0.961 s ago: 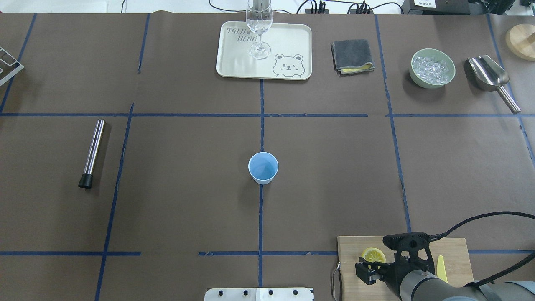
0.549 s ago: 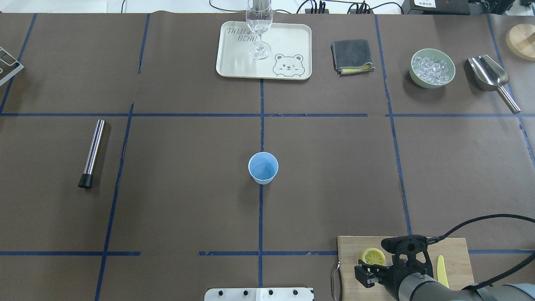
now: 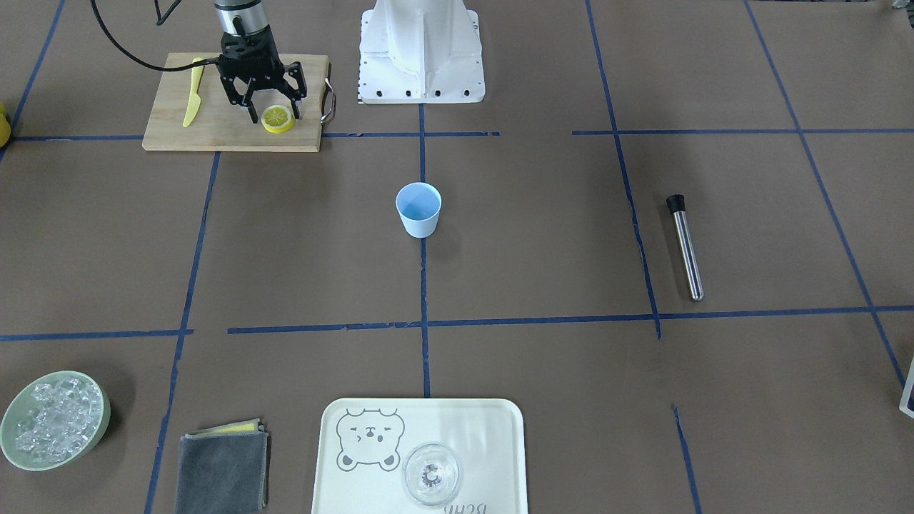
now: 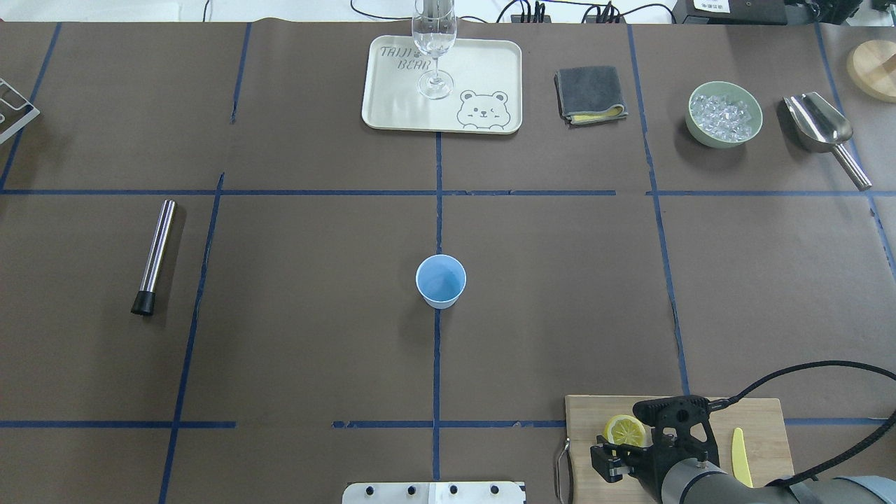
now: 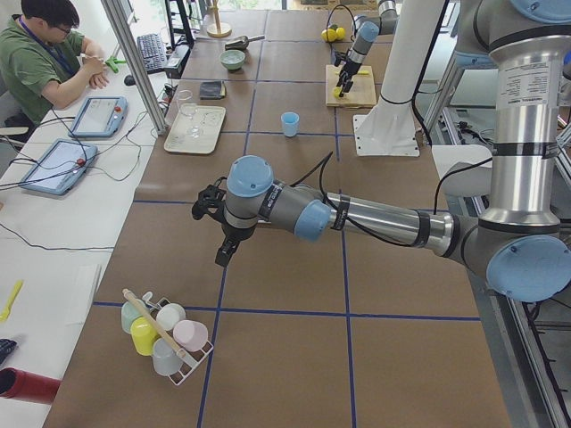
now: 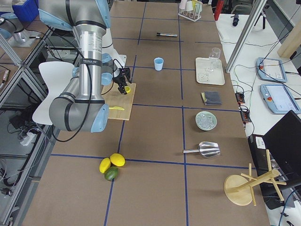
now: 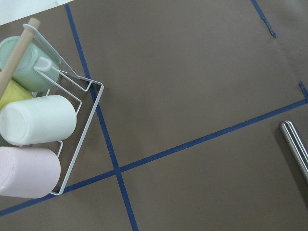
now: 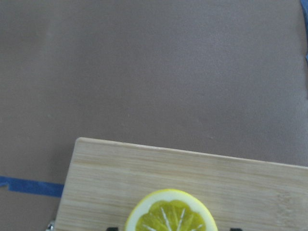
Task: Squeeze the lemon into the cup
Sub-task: 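Close the right gripper on the lemon slice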
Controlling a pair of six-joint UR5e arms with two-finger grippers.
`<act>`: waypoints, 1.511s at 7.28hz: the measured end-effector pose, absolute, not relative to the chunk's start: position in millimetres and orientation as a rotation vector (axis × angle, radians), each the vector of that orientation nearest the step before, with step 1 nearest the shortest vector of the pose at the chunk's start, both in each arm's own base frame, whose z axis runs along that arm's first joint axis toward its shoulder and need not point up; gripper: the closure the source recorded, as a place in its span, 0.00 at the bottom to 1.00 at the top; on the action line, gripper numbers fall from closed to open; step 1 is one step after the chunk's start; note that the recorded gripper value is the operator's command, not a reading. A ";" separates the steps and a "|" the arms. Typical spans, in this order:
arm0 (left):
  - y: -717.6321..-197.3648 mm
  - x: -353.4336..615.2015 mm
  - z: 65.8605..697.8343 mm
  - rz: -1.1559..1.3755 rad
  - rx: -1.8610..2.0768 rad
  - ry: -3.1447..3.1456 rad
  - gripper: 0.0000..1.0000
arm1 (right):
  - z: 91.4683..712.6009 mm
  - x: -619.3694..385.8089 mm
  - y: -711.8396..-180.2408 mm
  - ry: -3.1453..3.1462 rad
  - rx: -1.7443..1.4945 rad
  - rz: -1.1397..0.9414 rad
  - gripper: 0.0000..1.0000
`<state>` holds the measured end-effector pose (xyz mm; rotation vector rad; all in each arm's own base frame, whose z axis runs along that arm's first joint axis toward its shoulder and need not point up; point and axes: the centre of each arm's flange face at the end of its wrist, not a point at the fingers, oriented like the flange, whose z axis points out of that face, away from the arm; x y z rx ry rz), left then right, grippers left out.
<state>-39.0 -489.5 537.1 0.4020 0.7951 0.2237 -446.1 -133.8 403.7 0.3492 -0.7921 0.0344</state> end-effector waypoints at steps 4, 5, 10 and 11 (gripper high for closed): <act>-489.4 -39.0 536.6 0.224 0.403 0.795 0.00 | 403.7 -444.4 -136.9 -0.790 0.351 0.040 0.42; -489.4 -39.0 536.6 0.224 0.404 0.795 0.00 | 403.4 -443.8 -137.4 -0.791 0.351 0.041 0.44; -489.4 -39.1 536.7 0.223 0.402 0.795 0.00 | 391.2 -434.2 -153.9 -0.808 0.364 0.077 0.45; -489.4 -39.0 536.7 0.223 0.402 0.795 0.00 | 384.7 -429.9 -158.5 -0.819 0.367 0.088 0.45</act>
